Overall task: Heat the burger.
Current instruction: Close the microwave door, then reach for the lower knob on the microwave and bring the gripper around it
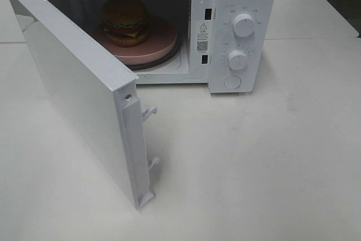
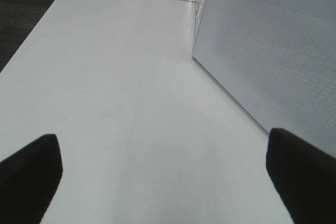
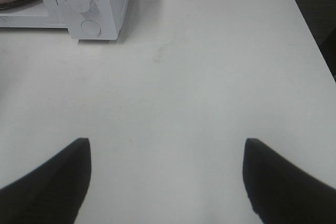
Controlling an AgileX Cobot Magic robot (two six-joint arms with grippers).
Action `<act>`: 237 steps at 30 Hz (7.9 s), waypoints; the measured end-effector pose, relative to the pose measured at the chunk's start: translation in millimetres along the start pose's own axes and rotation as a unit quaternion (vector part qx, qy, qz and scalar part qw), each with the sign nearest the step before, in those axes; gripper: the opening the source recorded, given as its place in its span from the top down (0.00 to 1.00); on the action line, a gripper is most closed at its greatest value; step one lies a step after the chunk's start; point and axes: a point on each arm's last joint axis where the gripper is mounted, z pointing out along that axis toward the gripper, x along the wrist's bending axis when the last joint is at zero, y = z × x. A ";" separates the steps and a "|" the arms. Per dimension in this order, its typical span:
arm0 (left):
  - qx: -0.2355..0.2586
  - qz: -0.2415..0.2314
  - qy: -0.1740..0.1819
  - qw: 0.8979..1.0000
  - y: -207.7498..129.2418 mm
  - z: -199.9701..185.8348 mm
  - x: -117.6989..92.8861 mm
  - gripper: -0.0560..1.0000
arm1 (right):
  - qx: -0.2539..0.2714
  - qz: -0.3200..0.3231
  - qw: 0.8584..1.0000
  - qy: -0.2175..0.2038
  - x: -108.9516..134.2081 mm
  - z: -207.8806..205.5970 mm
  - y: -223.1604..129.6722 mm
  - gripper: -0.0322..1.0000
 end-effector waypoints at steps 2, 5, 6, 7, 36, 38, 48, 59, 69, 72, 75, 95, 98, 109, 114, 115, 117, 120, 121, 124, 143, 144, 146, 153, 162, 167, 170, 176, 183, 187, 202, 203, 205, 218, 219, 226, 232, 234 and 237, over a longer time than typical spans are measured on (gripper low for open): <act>0.000 -0.001 -0.002 1.000 0.1 0.0 -0.4 0.02 | 0.000 0.000 1.000 0.000 0.0 0.0 0.0 0.24; -0.009 -0.004 -0.007 1.000 3.1 -3.2 -1.6 0.02 | 0.000 0.000 1.000 0.000 0.0 0.0 0.0 0.24; -0.009 -0.004 -0.007 1.000 3.1 -3.2 -1.6 0.02 | 0.000 0.000 1.000 0.000 0.0 0.0 0.0 0.24; -0.015 -0.004 -0.009 1.000 8.1 -5.9 -2.4 0.02 | 0.000 0.000 1.000 0.000 0.0 0.0 -0.1 0.24; 0.017 0.026 0.002 1.000 68.7 81.8 -4.6 0.95 | 0.000 0.000 1.000 0.000 0.0 0.0 -0.1 0.24; 0.018 0.026 0.001 0.999 70.2 86.3 -4.7 0.95 | 0.000 0.000 1.000 0.000 0.0 0.0 -0.1 0.24; 0.071 0.025 -0.006 0.997 72.8 139.0 -5.1 0.95 | 0.000 0.000 1.000 0.000 0.0 0.0 -0.1 0.24; 0.095 0.024 -0.009 0.995 68.9 180.0 -4.0 0.95 | 0.000 0.000 1.000 0.000 0.0 0.0 -0.1 0.24; 0.062 0.048 -0.014 0.997 46.8 201.9 -9.1 0.95 | 0.000 0.000 1.000 0.000 0.0 0.0 -0.1 0.24; 0.044 0.060 -0.029 0.997 34.8 202.4 -16.7 0.95 | 0.000 0.000 1.000 0.000 0.0 0.0 -0.1 0.24; 0.021 0.069 -0.044 0.996 28.5 201.4 -24.1 0.95 | 0.000 0.000 1.000 0.000 0.0 0.0 -0.1 0.24; -0.025 0.062 -0.078 0.995 18.4 223.7 -42.1 0.95 | 0.000 0.000 1.000 0.000 0.0 0.0 -0.1 0.24; -0.037 0.061 -0.098 0.993 18.0 228.2 -46.5 0.95 | 0.000 0.000 1.000 0.000 0.0 0.0 -0.1 0.24; -0.050 0.033 -0.193 0.979 4.6 248.8 -67.2 0.95 | 0.000 0.000 1.000 0.000 0.0 0.0 -0.1 0.24; -0.057 0.045 -0.224 0.972 2.5 250.8 -84.9 0.95 | 0.000 0.000 1.000 0.000 0.0 0.0 -0.1 0.24; -0.057 0.045 -0.224 0.972 2.5 250.8 -84.9 0.95 | 0.000 0.000 1.000 0.000 0.0 0.0 -0.1 0.24; -0.057 0.047 -0.226 0.971 2.2 251.7 -88.9 0.95 | 0.000 0.000 1.000 0.000 0.0 0.0 -0.1 0.24; -0.051 0.044 -0.219 0.973 -2.9 255.6 -99.1 0.95 | 0.000 0.000 1.000 0.000 0.0 0.0 -0.1 0.24; -0.049 0.046 -0.217 0.974 -4.3 256.6 -102.2 0.95 | 0.000 0.000 1.000 0.000 0.0 0.0 -0.1 0.24; -0.050 0.049 -0.217 0.974 -5.4 259.4 -112.6 0.95 | 0.000 0.000 1.000 0.000 0.0 0.0 -0.1 0.24; -0.077 0.040 -0.247 0.965 9.2 286.6 -183.6 0.95 | 0.000 0.000 1.000 0.000 0.0 0.0 -0.1 0.24; -0.077 0.040 -0.247 0.965 9.2 286.6 -183.6 0.95 | 0.000 0.000 1.000 0.000 0.0 0.0 -0.1 0.24; -0.078 0.040 -0.250 0.964 9.5 291.2 -191.2 0.95 | 0.000 0.000 1.000 0.000 0.0 0.0 -0.1 0.24; -0.088 0.034 -0.257 0.962 14.8 310.5 -222.0 0.95 | 0.000 0.000 1.000 0.000 0.0 0.0 -0.1 0.24; -0.085 0.038 -0.258 0.962 17.5 329.0 -250.3 0.95 | 0.000 0.000 1.000 0.000 0.0 0.0 -0.1 0.24; -0.084 0.043 -0.266 0.959 17.8 335.9 -263.1 0.95 | 0.000 0.000 1.000 0.000 0.0 0.0 -0.1 0.24; -0.081 0.045 -0.268 0.959 19.2 344.3 -272.0 0.95 | 0.000 0.000 1.000 0.000 0.0 0.0 -0.1 0.24; -0.076 0.064 -0.274 0.957 16.9 349.1 -282.3 0.95 | 0.000 0.000 1.000 0.000 0.0 0.0 -0.1 0.24; -0.029 0.077 -0.276 0.958 16.1 347.1 -283.3 0.95 | 0.000 0.000 1.000 0.000 0.0 0.0 -0.1 0.24; 0.029 0.101 -0.283 0.953 18.7 338.9 -282.4 0.95 | 0.000 0.000 1.000 0.000 0.0 0.0 -0.1 0.24; 0.234 0.167 -0.285 0.915 20.2 296.3 -268.2 0.16 | 0.000 0.000 1.000 0.000 0.0 0.0 -0.1 0.24; 0.256 0.178 -0.283 0.907 19.7 291.4 -265.5 0.07 | 0.000 0.000 1.000 0.000 0.0 0.0 -0.1 0.24; 0.273 0.186 -0.282 0.901 21.2 285.7 -263.0 0.03 | 0.000 0.000 1.000 0.000 0.0 0.0 -0.1 0.24; 0.389 0.241 -0.246 0.855 28.0 259.2 -234.6 0.01 | 0.000 0.000 1.000 0.000 0.0 0.0 -0.1 0.24; 0.401 0.230 -0.232 0.856 33.6 259.4 -225.4 0.01 | 0.000 0.000 1.000 0.000 0.0 0.0 -0.1 0.24; 0.429 0.188 -0.187 0.863 55.7 266.7 -187.1 0.01 | 0.000 0.000 1.000 0.000 0.0 0.0 -0.1 0.24; 0.434 0.134 -0.142 0.879 80.5 266.1 -139.4 0.01 | 0.000 0.000 1.000 0.000 0.0 0.0 -0.1 0.24; 0.433 0.125 -0.135 0.882 82.5 265.9 -131.4 0.01 | 0.000 0.000 1.000 0.000 0.0 0.0 -0.1 0.24; 0.434 0.090 -0.104 0.891 85.0 256.7 -98.4 0.01 | 0.000 0.000 1.000 0.000 0.0 0.0 -0.1 0.24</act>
